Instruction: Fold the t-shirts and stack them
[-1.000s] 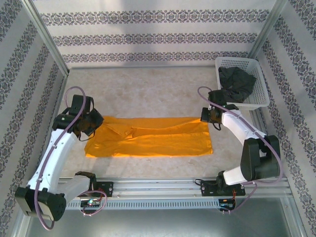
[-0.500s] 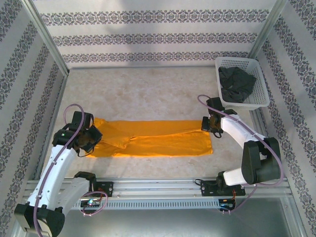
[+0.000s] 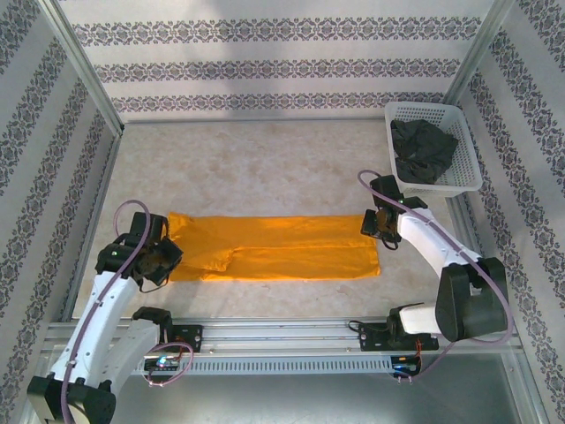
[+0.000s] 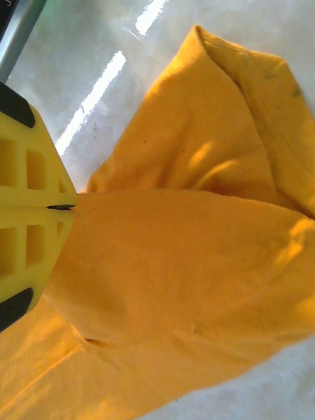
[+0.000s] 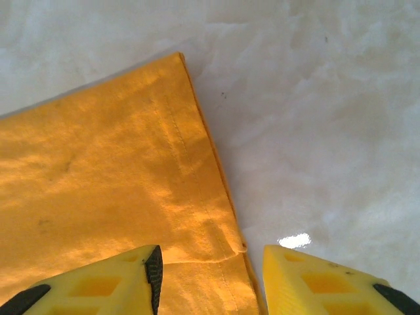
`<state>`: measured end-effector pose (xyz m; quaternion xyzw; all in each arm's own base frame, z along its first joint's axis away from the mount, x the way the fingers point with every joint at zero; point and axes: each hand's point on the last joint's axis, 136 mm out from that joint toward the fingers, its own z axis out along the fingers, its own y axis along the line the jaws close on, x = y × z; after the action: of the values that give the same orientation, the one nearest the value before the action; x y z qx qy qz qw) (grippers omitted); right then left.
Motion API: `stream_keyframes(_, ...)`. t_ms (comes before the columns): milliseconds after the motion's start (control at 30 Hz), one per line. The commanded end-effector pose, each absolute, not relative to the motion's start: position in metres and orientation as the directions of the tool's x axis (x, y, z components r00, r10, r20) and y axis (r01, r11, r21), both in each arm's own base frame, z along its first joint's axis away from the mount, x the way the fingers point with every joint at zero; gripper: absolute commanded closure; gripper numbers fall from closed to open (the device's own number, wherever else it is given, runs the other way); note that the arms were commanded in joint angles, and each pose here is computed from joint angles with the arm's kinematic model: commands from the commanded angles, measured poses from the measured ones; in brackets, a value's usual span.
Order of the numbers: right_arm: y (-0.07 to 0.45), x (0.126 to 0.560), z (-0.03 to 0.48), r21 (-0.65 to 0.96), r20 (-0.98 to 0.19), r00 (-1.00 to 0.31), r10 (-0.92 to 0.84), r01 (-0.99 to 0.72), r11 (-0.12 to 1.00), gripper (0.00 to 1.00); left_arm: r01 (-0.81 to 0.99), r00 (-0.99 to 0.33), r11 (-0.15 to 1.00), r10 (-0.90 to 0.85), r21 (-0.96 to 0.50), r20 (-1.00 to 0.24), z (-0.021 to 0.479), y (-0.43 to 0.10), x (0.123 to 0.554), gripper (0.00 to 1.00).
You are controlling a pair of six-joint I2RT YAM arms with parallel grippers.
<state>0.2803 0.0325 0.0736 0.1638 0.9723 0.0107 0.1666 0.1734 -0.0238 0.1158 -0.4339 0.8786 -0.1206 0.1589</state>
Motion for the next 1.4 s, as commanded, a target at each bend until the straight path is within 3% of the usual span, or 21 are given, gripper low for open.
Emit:
stream_keyframes(0,0.047,0.284,0.079,0.142,-0.314,-0.877,0.363,0.335,0.931,0.59,-0.76,-0.553,0.559,-0.824,-0.332,-0.122,0.106,-0.026,0.162,1.0)
stream_keyframes(133,0.061,0.289,0.068,0.155,-0.269,-0.891,0.366,0.335,0.929,0.65,-0.77,-0.546,0.549,-0.831,-0.325,-0.108,0.103,-0.027,0.16,1.0)
stream_keyframes(467,0.072,0.301,0.058,0.138,-0.237,-0.91,0.339,0.314,0.939,0.66,-0.774,-0.561,0.545,-0.826,-0.322,-0.049,0.1,-0.039,0.15,1.0)
stream_keyframes(833,0.08,0.311,0.054,0.128,-0.234,-0.917,0.322,0.3,0.945,0.67,-0.698,-0.644,0.634,-0.759,-0.333,-0.095,0.099,-0.059,0.161,1.0)
stream_keyframes(1233,0.084,0.31,0.048,0.109,-0.218,-0.925,0.311,0.293,0.95,0.67,-0.575,-0.761,0.708,-0.647,-0.41,-0.048,0.08,-0.099,0.185,1.0)
stream_keyframes(1300,0.084,0.31,0.049,0.108,-0.219,-0.925,0.31,0.292,0.95,0.67,-0.555,-0.777,0.726,-0.627,-0.406,-0.06,0.084,-0.099,0.186,0.87)
stream_keyframes(1367,0.085,0.311,0.049,0.112,-0.214,-0.926,0.312,0.294,0.949,0.67,-0.535,-0.783,0.746,-0.614,-0.397,-0.101,0.095,-0.094,0.189,0.57)
